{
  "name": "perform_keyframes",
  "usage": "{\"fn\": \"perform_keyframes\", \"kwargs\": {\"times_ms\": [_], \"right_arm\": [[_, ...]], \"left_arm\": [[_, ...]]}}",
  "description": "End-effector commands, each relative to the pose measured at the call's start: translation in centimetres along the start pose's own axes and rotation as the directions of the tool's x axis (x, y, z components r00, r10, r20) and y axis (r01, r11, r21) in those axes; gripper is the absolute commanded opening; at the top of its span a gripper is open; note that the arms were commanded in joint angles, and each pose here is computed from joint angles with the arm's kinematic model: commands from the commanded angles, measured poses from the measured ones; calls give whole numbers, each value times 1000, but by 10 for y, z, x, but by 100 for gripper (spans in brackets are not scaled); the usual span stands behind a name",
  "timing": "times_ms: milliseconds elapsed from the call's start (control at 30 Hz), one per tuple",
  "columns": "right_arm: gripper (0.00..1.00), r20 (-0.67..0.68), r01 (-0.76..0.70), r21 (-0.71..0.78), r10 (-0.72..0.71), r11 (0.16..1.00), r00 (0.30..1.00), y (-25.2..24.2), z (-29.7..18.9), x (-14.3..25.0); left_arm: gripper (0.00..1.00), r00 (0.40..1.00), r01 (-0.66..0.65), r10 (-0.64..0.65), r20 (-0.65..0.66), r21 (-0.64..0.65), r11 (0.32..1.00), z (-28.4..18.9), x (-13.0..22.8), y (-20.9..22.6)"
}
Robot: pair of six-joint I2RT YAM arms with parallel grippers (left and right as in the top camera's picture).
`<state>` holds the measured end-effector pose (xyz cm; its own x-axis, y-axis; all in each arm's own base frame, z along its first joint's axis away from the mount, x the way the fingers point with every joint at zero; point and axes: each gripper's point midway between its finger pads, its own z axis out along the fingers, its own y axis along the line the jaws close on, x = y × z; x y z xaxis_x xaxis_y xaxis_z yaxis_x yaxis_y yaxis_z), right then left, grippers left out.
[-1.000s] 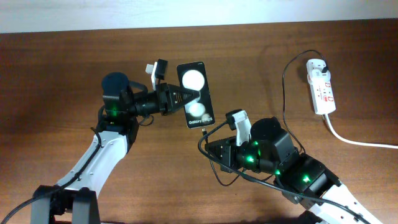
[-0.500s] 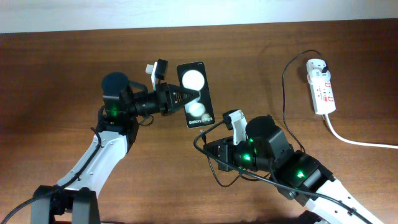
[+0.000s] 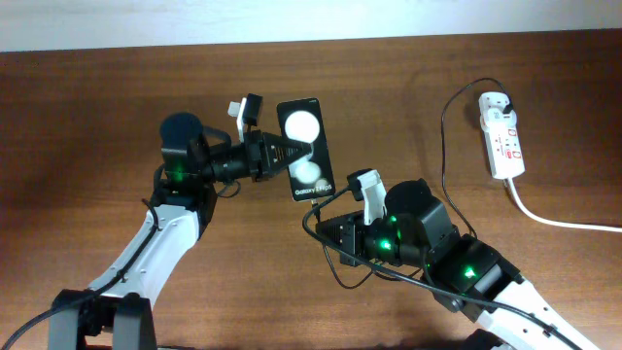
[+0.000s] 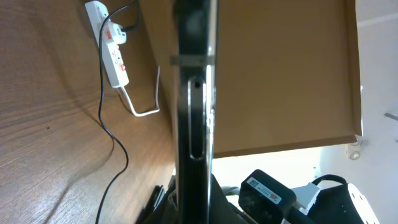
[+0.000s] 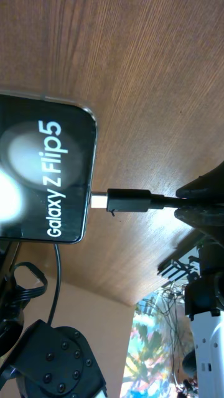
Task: Plug charger to phone and switch on socket
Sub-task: 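Bring the cable plug under the phone's bottom port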
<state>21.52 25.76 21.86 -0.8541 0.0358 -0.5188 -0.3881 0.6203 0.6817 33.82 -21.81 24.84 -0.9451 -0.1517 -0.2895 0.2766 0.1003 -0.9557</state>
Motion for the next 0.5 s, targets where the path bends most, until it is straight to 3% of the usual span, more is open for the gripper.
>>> {"fn": "perform_keyframes", "kwargs": {"times_ms": [0, 467], "right_arm": [[4, 14, 9, -9, -9, 1000, 1000, 5, -1, -4], [4, 19, 4, 15, -4, 1000, 1000, 0, -1, -4]], "left_arm": [[0, 999, -49, 49, -11, 16, 999, 0, -1, -10], [0, 999, -48, 49, -14, 18, 999, 0, -1, -10]]}}
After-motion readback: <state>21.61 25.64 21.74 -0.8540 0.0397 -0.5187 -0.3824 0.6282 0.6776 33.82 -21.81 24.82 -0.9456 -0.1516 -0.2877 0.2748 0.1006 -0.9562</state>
